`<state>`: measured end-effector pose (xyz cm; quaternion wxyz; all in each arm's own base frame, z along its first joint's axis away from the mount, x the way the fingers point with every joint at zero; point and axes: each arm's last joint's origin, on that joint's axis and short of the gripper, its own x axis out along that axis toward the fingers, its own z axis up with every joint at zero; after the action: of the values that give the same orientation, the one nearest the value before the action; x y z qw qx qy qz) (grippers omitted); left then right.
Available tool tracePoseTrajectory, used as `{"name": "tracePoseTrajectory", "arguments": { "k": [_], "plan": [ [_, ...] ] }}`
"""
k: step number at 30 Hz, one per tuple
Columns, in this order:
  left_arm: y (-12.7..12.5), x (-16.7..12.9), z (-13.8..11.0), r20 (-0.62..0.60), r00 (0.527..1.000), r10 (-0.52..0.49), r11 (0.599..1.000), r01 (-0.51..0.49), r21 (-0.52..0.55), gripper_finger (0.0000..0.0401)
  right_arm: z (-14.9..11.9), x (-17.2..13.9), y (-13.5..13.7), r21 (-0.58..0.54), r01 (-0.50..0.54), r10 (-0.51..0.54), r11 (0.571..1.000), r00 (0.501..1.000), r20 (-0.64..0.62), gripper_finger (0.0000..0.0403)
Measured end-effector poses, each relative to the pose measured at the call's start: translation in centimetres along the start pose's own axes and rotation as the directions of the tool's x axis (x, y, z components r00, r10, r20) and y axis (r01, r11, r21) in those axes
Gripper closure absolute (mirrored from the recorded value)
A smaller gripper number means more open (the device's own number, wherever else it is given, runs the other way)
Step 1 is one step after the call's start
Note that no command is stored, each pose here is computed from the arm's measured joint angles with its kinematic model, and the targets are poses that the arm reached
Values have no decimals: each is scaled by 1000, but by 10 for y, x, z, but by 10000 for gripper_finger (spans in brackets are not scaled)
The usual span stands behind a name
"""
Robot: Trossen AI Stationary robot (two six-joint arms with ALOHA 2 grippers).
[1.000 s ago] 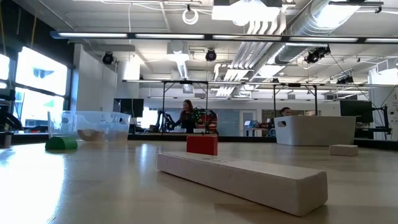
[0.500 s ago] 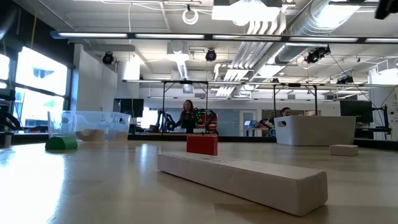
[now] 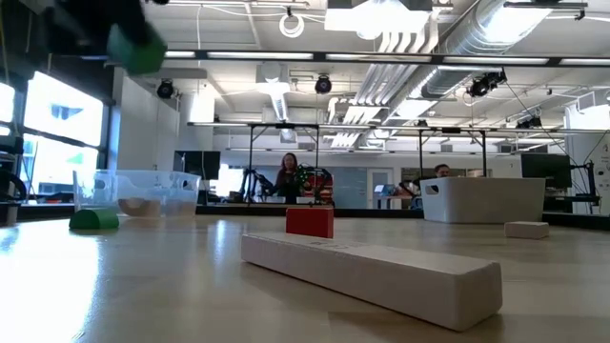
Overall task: Sort & place blocks by color
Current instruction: Put the green block into the gray bin
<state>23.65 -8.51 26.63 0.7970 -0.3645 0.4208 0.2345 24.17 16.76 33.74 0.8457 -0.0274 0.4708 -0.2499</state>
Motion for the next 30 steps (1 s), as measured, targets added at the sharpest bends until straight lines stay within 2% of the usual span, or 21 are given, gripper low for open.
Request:
{"name": "tracePoseTrajectory", "arguments": {
  "k": [5, 10, 19, 25, 30],
  "plan": [
    [7, -12, 35, 97, 989, -109, 994, 105, 42, 300, 26, -2, -11, -1, -26, 26, 1000, 998, 61, 233],
    [12, -18, 66, 146, 957, -249, 966, 234, 111, 300, 54, -5, -20, -35, -75, 79, 997, 986, 145, 233],
    [22, -22, 110, 133, 861, -491, 859, 454, 235, 300, 93, 6, -31, -151, -201, 232, 968, 945, 230, 233],
    [28, -30, 131, 132, 756, -641, 759, 598, 259, 300, 111, 9, -34, -207, -224, 283, 953, 902, 328, 233],
    [31, -31, 143, 127, 693, -709, 698, 666, 262, 300, 126, 10, -39, -217, -223, 297, 950, 858, 418, 233]
  ]
}}
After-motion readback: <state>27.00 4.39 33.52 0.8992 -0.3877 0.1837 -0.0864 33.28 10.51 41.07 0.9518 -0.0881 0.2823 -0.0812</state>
